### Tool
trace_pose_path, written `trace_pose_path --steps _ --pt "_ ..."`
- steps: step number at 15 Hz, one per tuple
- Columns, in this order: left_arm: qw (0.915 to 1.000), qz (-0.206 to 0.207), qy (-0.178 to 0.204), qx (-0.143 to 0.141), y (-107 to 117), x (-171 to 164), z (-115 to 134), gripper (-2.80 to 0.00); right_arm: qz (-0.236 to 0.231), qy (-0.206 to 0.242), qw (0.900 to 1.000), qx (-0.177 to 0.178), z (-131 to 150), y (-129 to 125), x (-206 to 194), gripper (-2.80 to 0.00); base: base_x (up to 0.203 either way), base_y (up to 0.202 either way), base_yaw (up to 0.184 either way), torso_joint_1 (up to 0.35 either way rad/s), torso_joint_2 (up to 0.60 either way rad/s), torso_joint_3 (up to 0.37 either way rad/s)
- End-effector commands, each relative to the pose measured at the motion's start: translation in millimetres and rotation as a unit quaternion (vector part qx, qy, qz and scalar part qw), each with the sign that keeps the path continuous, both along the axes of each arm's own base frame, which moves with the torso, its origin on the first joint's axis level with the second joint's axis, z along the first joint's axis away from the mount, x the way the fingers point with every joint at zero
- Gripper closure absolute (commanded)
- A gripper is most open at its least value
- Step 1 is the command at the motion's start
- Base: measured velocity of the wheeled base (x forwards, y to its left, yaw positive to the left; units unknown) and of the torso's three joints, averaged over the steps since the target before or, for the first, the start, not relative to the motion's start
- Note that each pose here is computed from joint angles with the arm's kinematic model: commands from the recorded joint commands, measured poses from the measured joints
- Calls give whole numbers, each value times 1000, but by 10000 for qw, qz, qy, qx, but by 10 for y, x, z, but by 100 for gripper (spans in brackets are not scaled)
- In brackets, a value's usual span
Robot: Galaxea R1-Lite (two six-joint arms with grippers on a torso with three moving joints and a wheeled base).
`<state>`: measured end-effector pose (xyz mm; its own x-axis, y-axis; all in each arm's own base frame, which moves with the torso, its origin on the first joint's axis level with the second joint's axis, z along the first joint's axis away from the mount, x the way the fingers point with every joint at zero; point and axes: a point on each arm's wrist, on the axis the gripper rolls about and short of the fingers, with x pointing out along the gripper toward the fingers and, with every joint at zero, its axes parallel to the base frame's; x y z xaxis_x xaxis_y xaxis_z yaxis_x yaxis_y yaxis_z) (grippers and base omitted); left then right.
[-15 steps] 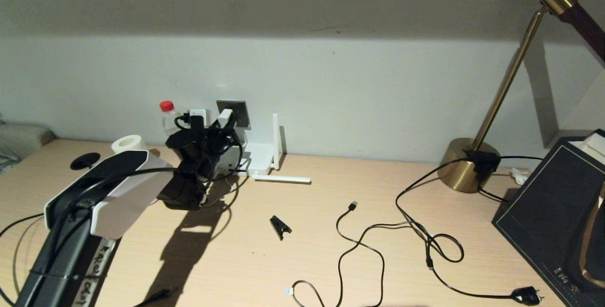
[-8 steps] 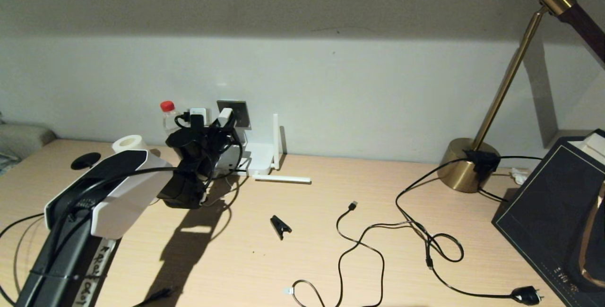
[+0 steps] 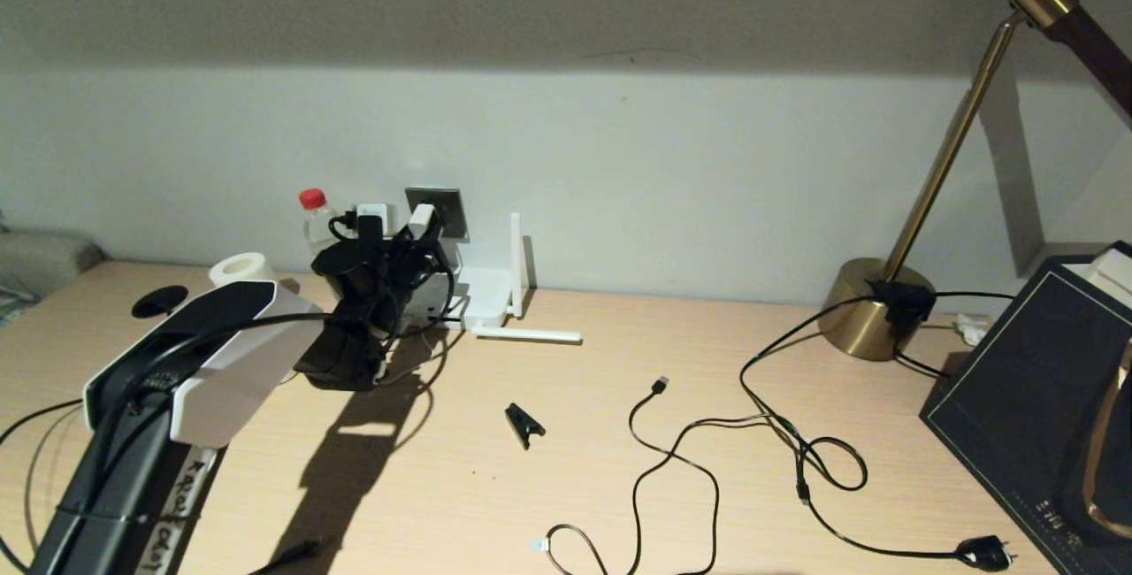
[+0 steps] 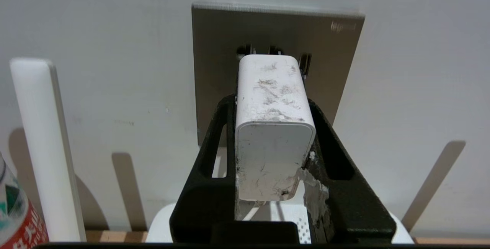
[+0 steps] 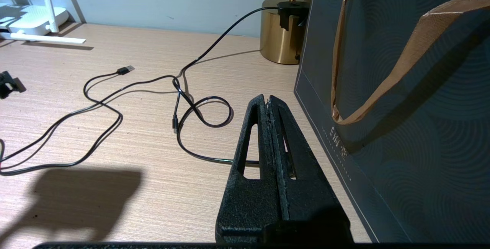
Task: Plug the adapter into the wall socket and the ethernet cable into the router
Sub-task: Plug plug into socket
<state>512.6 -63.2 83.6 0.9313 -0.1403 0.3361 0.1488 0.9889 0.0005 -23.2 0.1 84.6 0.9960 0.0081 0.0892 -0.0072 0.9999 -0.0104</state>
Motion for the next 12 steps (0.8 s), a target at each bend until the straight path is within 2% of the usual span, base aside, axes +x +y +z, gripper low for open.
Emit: trace_pose_path --steps 1,12 --pt "10000 3 -26 -5 3 -12 13 0 5 178 9998 -4 -97 0 29 0 0 0 0 0 0 0" --pt "10000 15 44 -4 18 -4 55 0 5 178 9998 -4 -97 0 29 0 0 0 0 0 0 0"
